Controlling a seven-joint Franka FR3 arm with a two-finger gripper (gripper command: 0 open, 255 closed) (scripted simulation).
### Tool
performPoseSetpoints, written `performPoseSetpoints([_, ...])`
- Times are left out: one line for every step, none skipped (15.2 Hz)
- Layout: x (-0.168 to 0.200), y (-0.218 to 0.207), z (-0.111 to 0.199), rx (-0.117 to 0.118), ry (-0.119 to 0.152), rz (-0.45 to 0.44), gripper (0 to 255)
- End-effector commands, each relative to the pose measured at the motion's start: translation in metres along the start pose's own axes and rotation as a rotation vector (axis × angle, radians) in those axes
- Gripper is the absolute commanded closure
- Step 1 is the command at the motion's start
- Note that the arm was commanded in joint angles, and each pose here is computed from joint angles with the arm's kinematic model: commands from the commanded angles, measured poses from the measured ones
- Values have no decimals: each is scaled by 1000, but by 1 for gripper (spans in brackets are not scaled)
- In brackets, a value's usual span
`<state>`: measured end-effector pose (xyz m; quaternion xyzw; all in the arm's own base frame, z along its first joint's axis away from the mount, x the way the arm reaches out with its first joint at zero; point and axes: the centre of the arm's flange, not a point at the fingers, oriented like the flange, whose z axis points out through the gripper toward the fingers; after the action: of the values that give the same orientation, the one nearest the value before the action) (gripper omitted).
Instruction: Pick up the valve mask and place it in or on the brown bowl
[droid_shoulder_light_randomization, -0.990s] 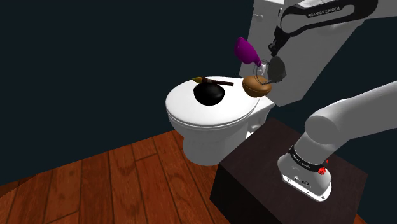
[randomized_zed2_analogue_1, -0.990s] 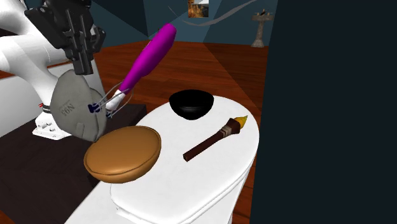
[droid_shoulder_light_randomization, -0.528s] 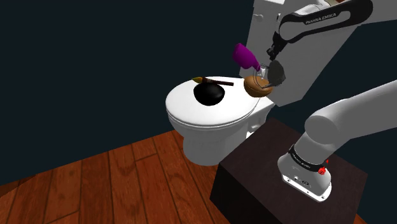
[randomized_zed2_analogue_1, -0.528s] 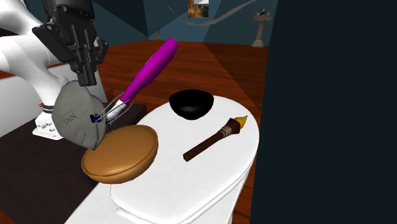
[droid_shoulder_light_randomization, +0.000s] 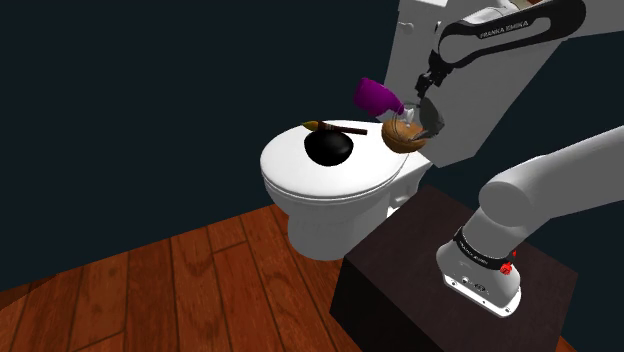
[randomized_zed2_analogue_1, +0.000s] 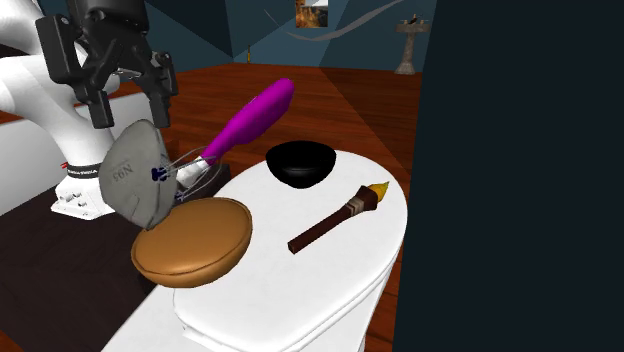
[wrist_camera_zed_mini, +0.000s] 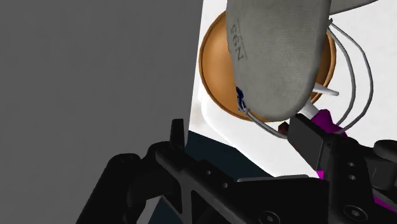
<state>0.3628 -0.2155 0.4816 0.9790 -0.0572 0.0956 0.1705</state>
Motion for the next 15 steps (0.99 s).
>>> performPoseSetpoints([0, 0, 0, 0, 0, 0, 0])
performPoseSetpoints([0, 0, 0, 0, 0, 0, 0])
performPoseSetpoints([0, 0, 0, 0, 0, 0, 0])
performPoseSetpoints([0, 0, -13, 0, 0, 0, 0])
performPoseSetpoints([0, 0, -26, 0, 0, 0, 0])
performPoseSetpoints([0, 0, -39, 0, 0, 0, 0])
performPoseSetpoints([0, 0, -50, 0, 0, 0, 0])
performPoseSetpoints([0, 0, -50, 0, 0, 0, 0])
performPoseSetpoints([0, 0, -50, 0, 0, 0, 0])
performPoseSetpoints([0, 0, -50, 0, 0, 0, 0])
performPoseSetpoints([0, 0, -50, 0, 0, 0, 0])
performPoseSetpoints([0, 0, -50, 0, 0, 0, 0])
performPoseSetpoints([0, 0, -50, 0, 0, 0, 0])
performPoseSetpoints([0, 0, -50, 0, 0, 0, 0])
performPoseSetpoints([0, 0, -50, 0, 0, 0, 0])
